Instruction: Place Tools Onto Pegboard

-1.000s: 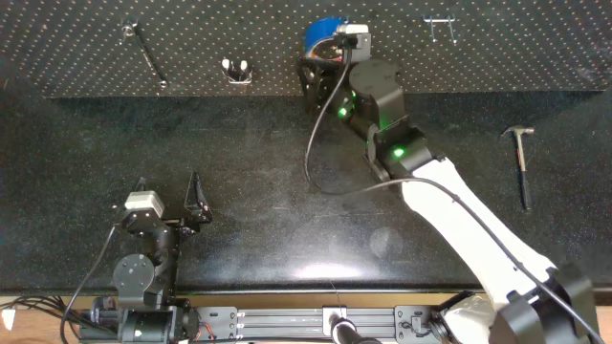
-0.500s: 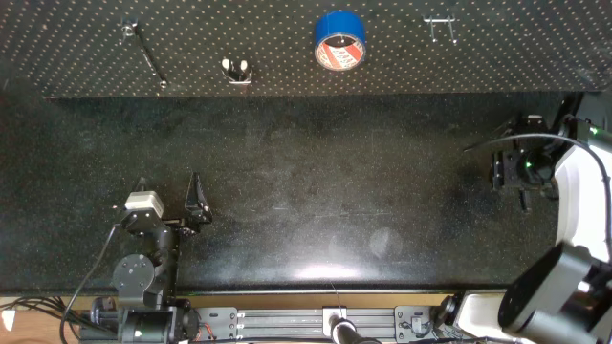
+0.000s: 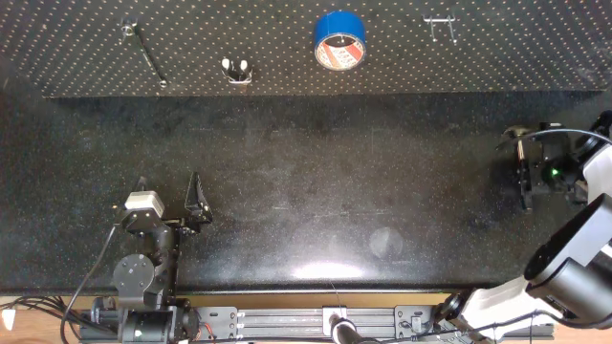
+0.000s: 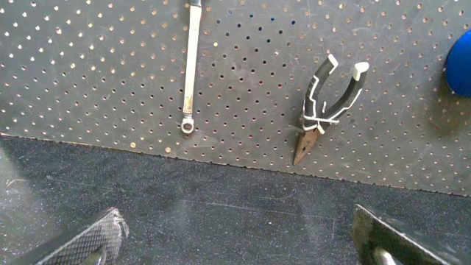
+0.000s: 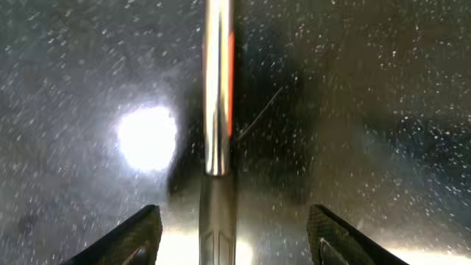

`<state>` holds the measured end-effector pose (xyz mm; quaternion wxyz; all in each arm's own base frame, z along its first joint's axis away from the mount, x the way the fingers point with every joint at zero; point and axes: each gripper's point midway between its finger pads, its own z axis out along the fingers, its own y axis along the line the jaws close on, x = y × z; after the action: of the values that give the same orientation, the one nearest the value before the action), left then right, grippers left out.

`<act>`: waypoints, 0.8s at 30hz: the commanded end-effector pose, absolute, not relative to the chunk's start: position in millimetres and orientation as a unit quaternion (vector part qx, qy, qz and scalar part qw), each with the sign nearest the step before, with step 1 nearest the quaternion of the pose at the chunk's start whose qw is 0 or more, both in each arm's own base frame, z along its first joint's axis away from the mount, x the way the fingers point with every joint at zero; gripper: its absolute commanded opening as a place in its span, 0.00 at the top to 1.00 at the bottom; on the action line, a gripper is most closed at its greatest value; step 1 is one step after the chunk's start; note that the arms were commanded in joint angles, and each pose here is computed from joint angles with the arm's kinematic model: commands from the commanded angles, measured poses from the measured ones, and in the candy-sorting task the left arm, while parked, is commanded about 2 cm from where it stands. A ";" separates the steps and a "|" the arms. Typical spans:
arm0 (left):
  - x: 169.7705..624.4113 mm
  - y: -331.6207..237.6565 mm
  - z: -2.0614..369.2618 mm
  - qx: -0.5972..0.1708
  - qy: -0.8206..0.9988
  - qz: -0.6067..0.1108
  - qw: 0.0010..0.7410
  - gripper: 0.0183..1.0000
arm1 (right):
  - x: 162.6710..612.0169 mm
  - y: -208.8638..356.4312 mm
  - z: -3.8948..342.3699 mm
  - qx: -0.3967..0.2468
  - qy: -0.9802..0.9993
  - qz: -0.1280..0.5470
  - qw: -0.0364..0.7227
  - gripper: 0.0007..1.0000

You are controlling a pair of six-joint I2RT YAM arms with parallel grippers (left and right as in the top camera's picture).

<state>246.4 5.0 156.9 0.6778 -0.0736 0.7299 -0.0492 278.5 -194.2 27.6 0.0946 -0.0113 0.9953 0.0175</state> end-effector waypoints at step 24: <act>246.0 4.9 156.7 -0.067 0.730 -0.042 0.679 0.01 | 298.8 -138.4 36.5 0.039 0.980 0.065 0.186 0.93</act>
<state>246.4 4.9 156.8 0.6776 -0.0735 0.7301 -0.0494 293.1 -171.7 25.0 0.1253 -0.0023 0.9920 0.0132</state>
